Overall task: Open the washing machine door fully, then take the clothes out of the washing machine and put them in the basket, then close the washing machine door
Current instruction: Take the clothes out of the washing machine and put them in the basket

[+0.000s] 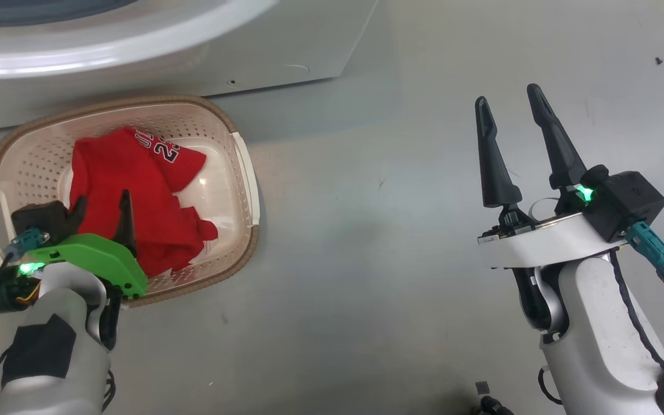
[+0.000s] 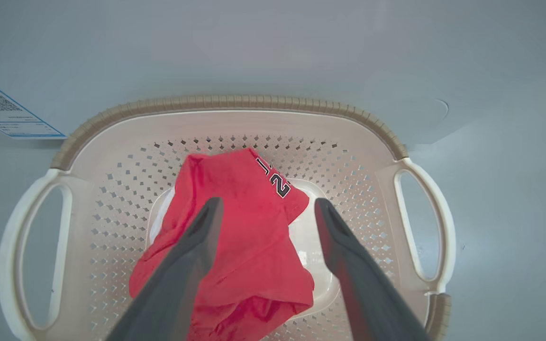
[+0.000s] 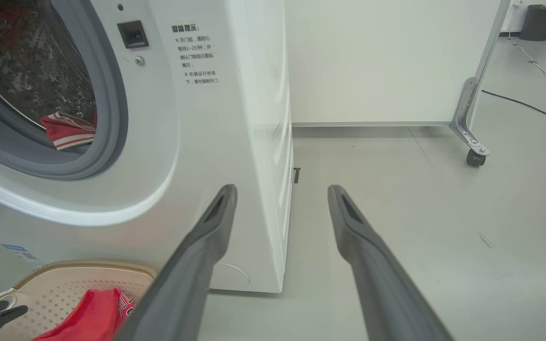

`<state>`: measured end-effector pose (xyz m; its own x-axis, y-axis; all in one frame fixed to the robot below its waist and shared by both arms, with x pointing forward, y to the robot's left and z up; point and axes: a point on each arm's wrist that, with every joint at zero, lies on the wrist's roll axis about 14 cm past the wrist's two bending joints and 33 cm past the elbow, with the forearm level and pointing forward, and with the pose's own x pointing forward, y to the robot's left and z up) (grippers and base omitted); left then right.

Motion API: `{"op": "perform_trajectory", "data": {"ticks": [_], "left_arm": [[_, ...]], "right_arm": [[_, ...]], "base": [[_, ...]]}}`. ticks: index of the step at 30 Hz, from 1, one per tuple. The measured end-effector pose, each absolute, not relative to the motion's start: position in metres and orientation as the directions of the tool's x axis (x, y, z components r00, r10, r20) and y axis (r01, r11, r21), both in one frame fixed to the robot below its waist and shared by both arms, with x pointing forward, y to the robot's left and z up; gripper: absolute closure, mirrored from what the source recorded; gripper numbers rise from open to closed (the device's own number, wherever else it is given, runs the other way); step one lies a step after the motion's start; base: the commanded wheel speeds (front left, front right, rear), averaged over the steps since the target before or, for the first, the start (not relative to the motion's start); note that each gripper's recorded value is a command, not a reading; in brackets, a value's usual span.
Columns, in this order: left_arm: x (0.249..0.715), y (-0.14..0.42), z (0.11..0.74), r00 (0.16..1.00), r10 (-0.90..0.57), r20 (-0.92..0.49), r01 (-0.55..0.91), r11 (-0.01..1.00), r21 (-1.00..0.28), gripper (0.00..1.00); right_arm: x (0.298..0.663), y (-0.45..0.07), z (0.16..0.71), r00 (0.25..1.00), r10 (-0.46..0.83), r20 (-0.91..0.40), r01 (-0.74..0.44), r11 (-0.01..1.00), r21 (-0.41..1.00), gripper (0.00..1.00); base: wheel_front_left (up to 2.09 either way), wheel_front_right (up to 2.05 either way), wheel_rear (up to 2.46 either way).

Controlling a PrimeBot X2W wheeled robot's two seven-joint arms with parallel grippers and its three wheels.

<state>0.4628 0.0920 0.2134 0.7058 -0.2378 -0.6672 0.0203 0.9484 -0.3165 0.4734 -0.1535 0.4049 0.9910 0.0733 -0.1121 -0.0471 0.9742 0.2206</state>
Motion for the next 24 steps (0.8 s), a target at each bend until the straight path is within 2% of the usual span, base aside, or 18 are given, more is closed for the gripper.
{"op": "perform_trajectory", "data": {"ticks": [18, 24], "left_arm": [[0.483, 0.099, 0.331, 0.890, -0.227, -0.395, 0.119, 0.953, -0.278, 0.00], [0.494, 0.107, 0.399, 0.953, -0.212, -0.216, 0.157, 0.957, -0.246, 0.00]], "right_arm": [[0.441, -0.152, 0.435, 0.994, 0.080, -0.081, -0.063, 0.979, 0.194, 0.00], [0.429, -0.148, 0.449, 0.995, 0.087, -0.055, -0.075, 0.977, 0.200, 0.00]], "base": [[0.00, 0.00, 0.00], [0.00, 0.00, 0.00]]}}
